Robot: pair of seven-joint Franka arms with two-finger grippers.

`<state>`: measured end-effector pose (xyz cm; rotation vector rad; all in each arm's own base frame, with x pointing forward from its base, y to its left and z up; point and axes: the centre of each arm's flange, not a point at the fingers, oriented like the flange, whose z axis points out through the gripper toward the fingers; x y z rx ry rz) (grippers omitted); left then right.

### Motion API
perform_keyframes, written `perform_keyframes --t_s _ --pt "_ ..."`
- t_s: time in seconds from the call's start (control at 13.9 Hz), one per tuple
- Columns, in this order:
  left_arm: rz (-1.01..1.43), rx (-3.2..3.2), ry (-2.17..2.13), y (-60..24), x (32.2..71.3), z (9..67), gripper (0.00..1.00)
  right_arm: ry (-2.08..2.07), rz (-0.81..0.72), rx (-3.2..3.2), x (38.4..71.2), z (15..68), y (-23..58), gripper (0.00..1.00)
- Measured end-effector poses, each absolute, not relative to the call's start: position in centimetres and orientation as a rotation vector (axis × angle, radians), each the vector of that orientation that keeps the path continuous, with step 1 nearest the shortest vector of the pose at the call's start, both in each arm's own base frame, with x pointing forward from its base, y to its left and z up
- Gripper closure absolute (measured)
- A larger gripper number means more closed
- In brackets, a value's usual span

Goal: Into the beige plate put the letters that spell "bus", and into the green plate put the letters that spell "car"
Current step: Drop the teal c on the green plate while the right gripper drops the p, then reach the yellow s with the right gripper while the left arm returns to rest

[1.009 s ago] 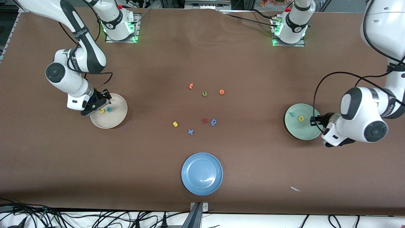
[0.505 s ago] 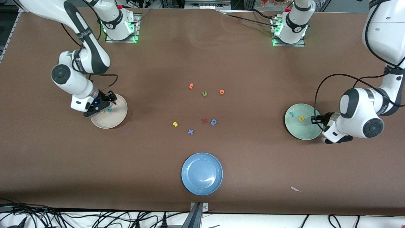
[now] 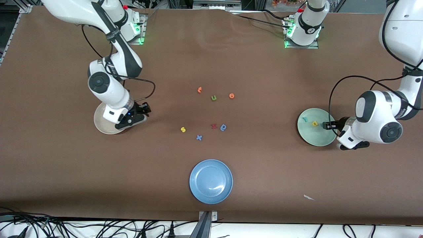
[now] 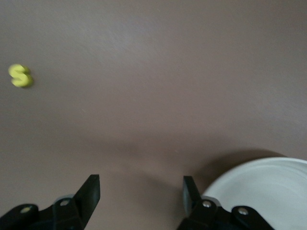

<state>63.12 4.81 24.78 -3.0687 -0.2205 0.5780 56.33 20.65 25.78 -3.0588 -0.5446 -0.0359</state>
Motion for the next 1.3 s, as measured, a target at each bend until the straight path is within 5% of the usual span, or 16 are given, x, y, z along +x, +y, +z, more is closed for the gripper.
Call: perform_keyframes --t_s 0.22,0.65,1.3 --pt "0.496 -3.082 -0.158 2.1 64.4 32.6 0.00 -0.465 -0.034 -3.055 56.9 25.2 25.3 0.22" --pt "0.256 -3.117 -0.124 0.0 65.9 47.1 0.00 -0.360 -0.037 -3.069 57.0 21.9 33.4 0.22" --pt "0.025 -3.175 0.032 -2.6 64.7 56.4 0.00 -0.347 -0.104 -3.129 57.4 19.1 37.6 0.22"
